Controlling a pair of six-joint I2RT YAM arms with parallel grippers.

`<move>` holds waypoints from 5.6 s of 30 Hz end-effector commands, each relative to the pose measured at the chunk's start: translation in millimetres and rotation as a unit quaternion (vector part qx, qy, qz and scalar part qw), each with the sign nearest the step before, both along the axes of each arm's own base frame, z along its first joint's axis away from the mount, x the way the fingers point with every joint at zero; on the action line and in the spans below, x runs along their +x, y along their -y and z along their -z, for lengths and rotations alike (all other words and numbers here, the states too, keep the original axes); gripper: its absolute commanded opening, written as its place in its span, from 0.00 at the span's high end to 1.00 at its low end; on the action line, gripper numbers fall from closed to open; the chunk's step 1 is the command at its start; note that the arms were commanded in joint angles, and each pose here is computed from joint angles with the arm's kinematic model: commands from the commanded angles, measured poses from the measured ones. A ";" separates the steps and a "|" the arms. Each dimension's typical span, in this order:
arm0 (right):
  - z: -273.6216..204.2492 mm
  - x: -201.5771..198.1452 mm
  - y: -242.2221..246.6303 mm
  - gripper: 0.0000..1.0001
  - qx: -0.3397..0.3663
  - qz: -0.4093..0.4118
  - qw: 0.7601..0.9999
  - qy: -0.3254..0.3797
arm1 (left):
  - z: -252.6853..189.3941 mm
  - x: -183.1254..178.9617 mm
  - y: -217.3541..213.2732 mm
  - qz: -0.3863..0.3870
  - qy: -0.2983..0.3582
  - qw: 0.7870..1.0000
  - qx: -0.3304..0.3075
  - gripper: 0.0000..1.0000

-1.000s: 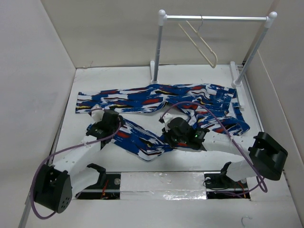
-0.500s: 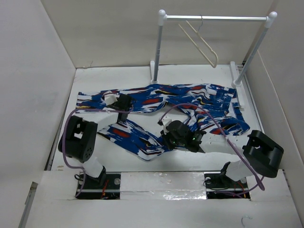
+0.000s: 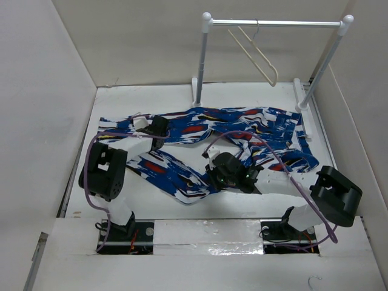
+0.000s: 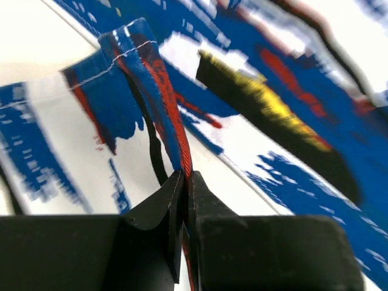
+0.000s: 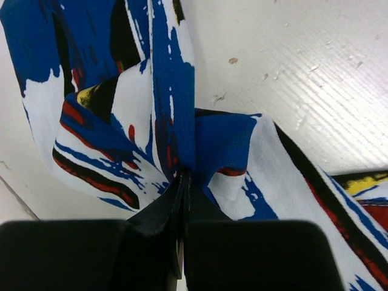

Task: Place the trousers on the hanger
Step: Flatten out the trousers at the center of the board.

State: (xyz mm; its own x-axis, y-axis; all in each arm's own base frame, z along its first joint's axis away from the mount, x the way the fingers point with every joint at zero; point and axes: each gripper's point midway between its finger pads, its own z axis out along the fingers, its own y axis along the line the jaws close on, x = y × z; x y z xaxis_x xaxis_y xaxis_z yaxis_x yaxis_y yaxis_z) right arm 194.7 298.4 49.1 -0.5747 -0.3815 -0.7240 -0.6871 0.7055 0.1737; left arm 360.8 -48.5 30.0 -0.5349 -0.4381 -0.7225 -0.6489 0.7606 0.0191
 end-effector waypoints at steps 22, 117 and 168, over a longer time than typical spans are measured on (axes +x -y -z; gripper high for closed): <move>-22.5 -64.6 -116.9 1.00 0.050 -0.117 0.992 -0.002 | -108.5 -89.7 -132.2 -0.210 0.287 0.916 -0.184 1.00; -51.2 183.1 358.8 0.19 0.233 0.524 0.819 0.003 | 14.0 58.5 -128.8 -0.151 0.024 0.970 -0.189 0.49; -198.7 208.9 376.0 0.21 0.196 0.622 0.738 0.176 | -72.0 35.1 -166.1 -0.164 0.072 0.980 -0.088 0.17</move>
